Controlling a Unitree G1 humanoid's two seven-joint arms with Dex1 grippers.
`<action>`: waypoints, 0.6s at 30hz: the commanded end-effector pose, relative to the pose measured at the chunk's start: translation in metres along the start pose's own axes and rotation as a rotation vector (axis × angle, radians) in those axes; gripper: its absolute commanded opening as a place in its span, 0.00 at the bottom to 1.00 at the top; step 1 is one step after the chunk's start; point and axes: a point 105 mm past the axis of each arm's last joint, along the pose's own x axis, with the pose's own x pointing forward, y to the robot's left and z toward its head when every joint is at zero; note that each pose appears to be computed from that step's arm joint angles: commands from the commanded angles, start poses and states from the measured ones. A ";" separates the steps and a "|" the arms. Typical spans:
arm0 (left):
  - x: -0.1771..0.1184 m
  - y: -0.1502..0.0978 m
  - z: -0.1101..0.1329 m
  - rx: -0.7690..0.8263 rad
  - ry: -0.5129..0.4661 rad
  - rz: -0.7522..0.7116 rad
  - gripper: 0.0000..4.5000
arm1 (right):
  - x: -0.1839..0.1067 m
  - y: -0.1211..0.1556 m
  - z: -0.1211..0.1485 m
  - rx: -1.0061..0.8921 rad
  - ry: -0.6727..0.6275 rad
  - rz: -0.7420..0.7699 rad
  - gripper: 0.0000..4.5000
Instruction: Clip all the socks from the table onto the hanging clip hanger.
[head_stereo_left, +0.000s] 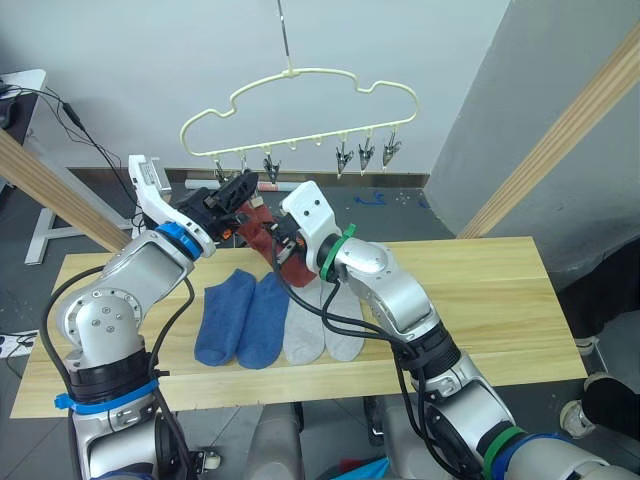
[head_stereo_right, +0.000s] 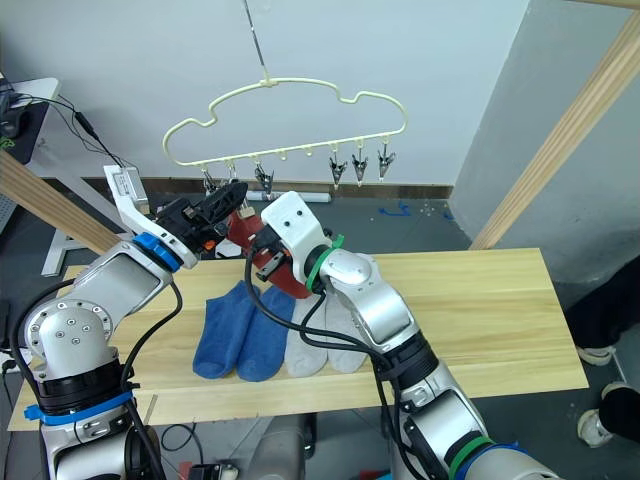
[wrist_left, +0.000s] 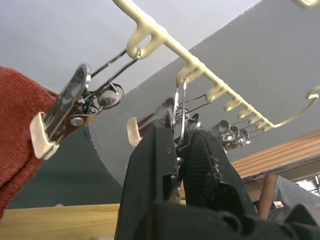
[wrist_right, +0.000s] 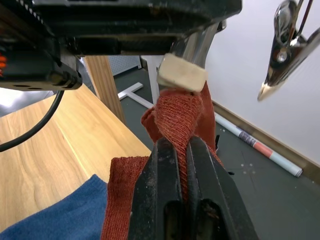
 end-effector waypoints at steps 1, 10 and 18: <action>-0.002 -0.007 0.011 0.006 -0.047 -0.026 0.06 | 0.007 0.017 0.025 0.007 -0.090 0.049 0.00; -0.003 -0.006 0.008 0.002 -0.036 -0.026 0.06 | 0.006 0.021 0.045 0.012 -0.155 0.072 0.00; -0.001 -0.008 0.005 -0.007 -0.033 -0.030 0.06 | 0.008 0.024 0.055 0.024 -0.187 0.089 0.00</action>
